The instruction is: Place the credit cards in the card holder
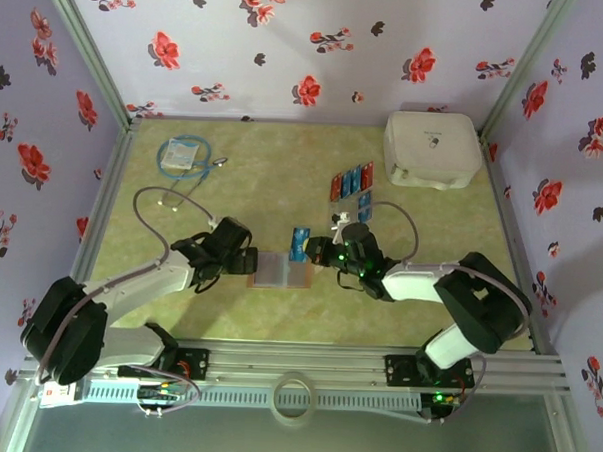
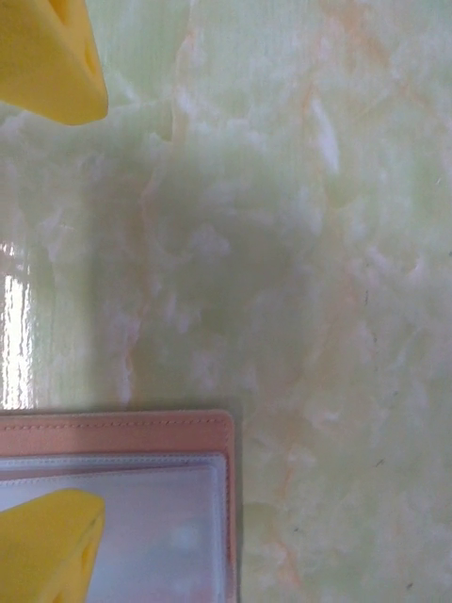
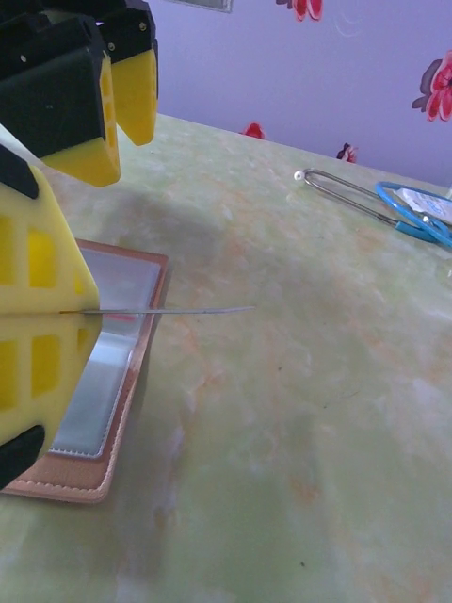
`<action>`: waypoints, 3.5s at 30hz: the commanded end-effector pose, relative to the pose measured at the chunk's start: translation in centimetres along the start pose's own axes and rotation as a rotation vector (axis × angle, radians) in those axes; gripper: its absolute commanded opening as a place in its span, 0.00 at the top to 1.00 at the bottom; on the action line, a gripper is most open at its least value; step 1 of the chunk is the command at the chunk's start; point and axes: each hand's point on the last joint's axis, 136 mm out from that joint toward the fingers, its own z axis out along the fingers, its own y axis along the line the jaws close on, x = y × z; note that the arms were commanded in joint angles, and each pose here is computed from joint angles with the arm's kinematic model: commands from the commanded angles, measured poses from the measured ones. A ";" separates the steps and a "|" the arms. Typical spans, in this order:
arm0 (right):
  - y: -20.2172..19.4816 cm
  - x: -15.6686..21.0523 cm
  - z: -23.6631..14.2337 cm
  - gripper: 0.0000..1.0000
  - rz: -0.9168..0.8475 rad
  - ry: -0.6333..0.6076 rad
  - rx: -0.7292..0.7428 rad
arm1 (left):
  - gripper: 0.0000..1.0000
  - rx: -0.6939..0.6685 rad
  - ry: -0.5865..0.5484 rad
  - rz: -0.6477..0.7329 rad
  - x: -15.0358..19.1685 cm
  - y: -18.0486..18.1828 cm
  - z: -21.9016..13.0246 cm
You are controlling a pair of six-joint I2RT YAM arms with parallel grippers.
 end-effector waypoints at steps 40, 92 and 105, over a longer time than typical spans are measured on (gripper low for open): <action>0.2 3.0 1.7 1.00 0.103 0.028 -0.180 | 0.00 -0.096 0.092 0.082 3.7 -1.0 2.8; -0.7 5.9 3.5 1.00 0.199 0.079 -0.217 | 0.00 -0.094 0.089 0.074 3.9 -1.0 2.9; -1.9 7.4 3.1 1.00 0.214 0.108 -0.167 | 0.00 -0.093 0.087 0.075 3.9 -1.0 2.9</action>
